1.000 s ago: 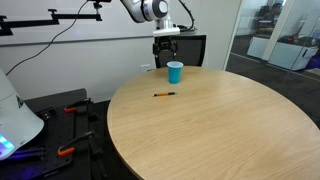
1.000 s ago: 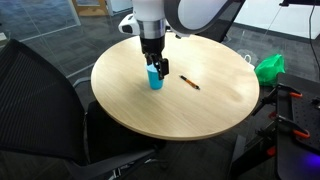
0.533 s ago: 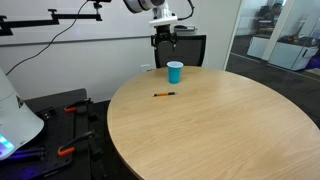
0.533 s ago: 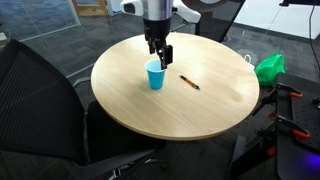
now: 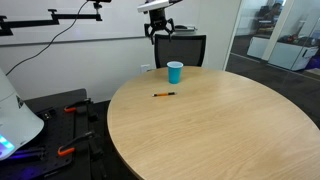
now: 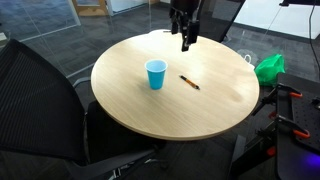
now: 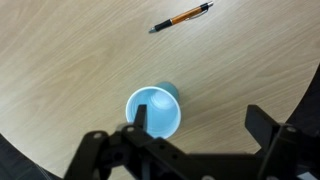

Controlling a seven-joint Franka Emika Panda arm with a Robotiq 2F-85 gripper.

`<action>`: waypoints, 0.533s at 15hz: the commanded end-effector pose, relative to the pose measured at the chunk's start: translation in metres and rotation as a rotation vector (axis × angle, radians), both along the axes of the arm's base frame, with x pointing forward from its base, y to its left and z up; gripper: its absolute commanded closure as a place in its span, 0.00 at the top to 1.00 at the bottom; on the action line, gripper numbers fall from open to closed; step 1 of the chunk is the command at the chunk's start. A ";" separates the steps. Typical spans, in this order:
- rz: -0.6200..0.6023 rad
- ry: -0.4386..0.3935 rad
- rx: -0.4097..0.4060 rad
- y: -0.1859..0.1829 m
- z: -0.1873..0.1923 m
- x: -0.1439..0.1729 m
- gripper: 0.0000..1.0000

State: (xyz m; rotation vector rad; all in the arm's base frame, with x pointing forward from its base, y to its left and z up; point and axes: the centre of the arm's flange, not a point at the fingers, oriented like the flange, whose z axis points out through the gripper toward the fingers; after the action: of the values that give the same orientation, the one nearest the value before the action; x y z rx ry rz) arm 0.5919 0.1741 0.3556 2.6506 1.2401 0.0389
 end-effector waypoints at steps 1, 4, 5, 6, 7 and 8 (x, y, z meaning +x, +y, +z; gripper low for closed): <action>-0.012 -0.038 0.065 -0.022 0.018 -0.045 1.00; -0.019 -0.017 0.030 -0.011 0.011 -0.018 1.00; -0.019 -0.014 0.030 -0.011 0.010 -0.018 1.00; -0.018 -0.010 0.030 -0.010 0.007 -0.017 1.00; -0.018 -0.007 0.029 -0.010 0.005 -0.017 1.00; -0.018 -0.006 0.029 -0.010 0.005 -0.017 1.00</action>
State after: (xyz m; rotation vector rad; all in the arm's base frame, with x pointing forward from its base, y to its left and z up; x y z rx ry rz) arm 0.5750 0.1642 0.3602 2.6843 1.2222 0.0627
